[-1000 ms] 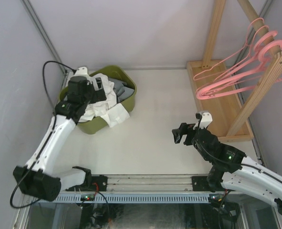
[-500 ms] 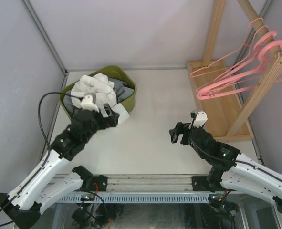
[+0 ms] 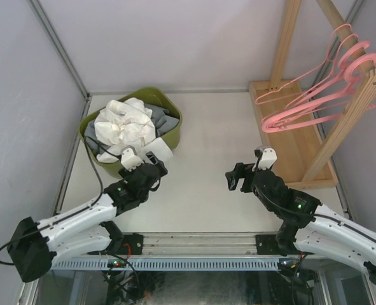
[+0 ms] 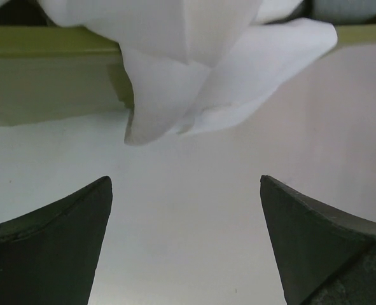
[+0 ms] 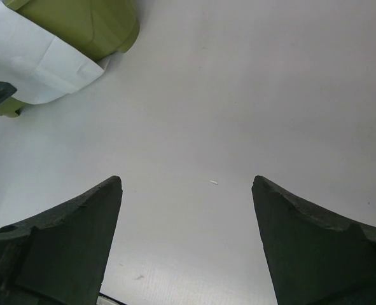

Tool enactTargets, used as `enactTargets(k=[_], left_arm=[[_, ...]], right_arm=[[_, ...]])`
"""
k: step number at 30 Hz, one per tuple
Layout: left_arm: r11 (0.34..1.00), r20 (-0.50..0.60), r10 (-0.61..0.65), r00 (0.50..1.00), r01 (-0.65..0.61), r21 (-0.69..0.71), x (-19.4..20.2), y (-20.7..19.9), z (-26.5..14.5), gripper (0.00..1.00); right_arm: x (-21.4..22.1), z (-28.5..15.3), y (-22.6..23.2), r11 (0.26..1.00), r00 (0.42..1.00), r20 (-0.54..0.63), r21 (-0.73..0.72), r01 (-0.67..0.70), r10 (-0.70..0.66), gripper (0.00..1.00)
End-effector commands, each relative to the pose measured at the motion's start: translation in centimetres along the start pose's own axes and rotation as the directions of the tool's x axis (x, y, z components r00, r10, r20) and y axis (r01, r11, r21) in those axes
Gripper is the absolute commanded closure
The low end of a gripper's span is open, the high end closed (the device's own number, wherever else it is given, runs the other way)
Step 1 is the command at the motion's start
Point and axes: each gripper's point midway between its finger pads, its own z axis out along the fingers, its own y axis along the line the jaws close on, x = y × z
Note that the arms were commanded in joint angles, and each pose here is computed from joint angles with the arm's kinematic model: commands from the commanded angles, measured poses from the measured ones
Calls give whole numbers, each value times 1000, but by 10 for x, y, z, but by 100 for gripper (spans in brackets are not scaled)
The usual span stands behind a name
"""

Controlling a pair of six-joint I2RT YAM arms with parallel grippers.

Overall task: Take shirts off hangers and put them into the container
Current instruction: Place the shirt in the bin.

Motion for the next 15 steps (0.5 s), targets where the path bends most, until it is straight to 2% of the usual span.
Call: enactTargets(k=[1, 8, 15], left_arm=[[996, 222, -70, 972, 83, -46, -29, -5, 21, 0], [976, 278, 142, 950, -87, -200, -21, 9, 46, 0], [941, 341, 294, 893, -206, -269, -25, 5, 64, 4]], right_arm=[[-8, -3, -2, 1000, 999, 29, 0, -25, 25, 17], [-10, -6, -8, 1000, 999, 38, 16, -23, 22, 17], [-8, -6, -8, 1000, 999, 29, 13, -27, 26, 17]])
